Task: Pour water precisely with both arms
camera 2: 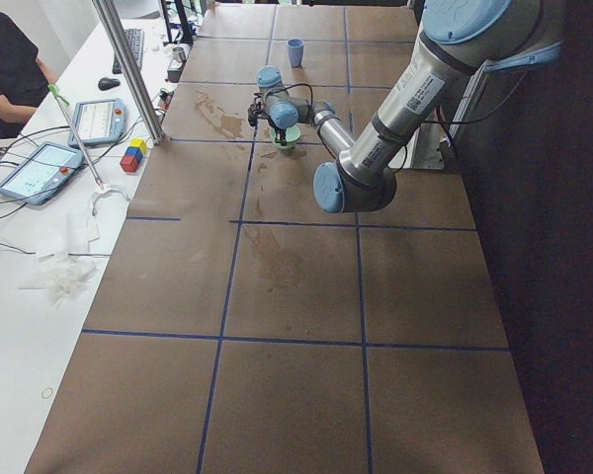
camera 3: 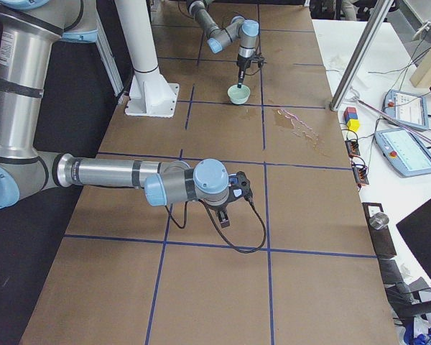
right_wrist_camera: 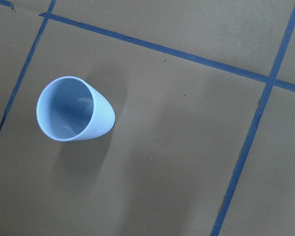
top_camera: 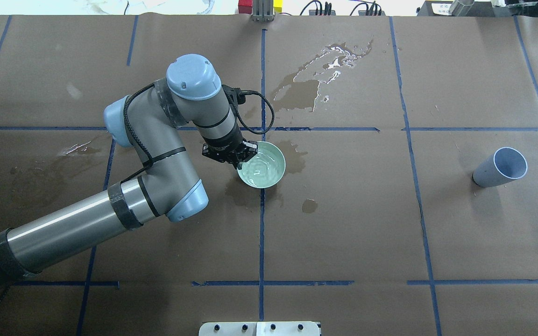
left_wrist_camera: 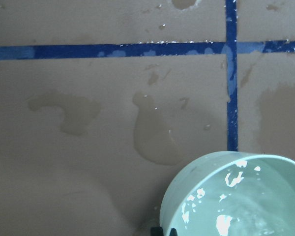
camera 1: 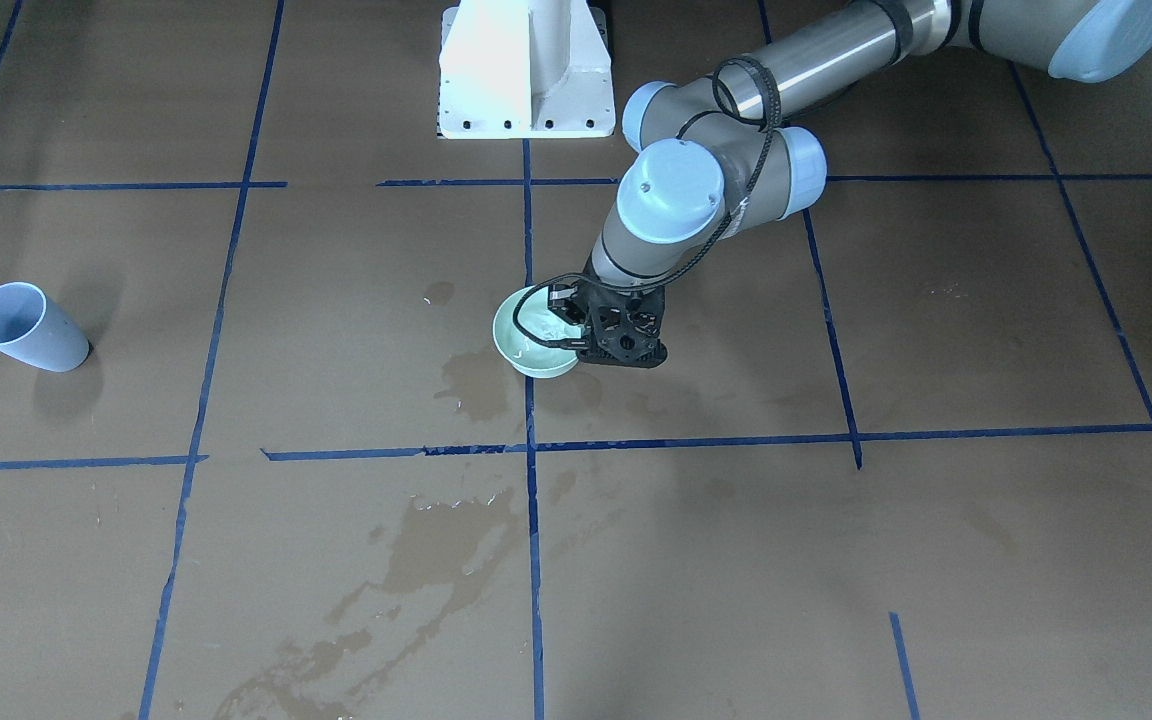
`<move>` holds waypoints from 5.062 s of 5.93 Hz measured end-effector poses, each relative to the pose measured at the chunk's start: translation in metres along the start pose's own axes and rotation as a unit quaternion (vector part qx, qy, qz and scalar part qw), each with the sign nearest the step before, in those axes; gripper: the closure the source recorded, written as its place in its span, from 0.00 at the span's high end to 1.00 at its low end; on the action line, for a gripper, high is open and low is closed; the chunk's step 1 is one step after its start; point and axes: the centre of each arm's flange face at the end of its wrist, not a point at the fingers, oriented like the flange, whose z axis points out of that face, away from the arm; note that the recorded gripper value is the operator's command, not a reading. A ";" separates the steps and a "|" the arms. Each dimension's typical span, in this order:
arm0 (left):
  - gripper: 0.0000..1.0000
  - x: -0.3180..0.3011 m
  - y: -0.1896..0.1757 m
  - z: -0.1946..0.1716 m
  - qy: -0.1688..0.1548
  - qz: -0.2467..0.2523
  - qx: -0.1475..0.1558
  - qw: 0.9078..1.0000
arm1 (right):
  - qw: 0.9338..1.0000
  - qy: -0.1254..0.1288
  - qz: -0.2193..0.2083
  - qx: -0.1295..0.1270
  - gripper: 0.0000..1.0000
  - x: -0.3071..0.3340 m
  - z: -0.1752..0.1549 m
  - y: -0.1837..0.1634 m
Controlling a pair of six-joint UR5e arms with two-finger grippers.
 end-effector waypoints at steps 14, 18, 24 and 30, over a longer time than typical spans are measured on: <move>0.96 -0.013 0.034 -0.065 0.047 -0.022 0.052 0.997 | 0.954 0.051 0.094 0.280 0.97 -0.133 0.091 0.005; 0.99 -0.009 0.038 -0.075 0.054 -0.039 0.064 0.996 | 0.942 0.085 0.066 0.317 0.99 -0.151 0.116 0.024; 1.00 -0.015 0.037 -0.081 0.052 -0.041 0.083 0.994 | 0.863 0.159 0.062 0.475 1.00 -0.194 0.205 0.084; 1.00 -0.029 0.045 -0.088 0.054 -0.040 0.087 0.994 | 0.832 0.184 0.049 0.521 1.00 -0.185 0.259 0.094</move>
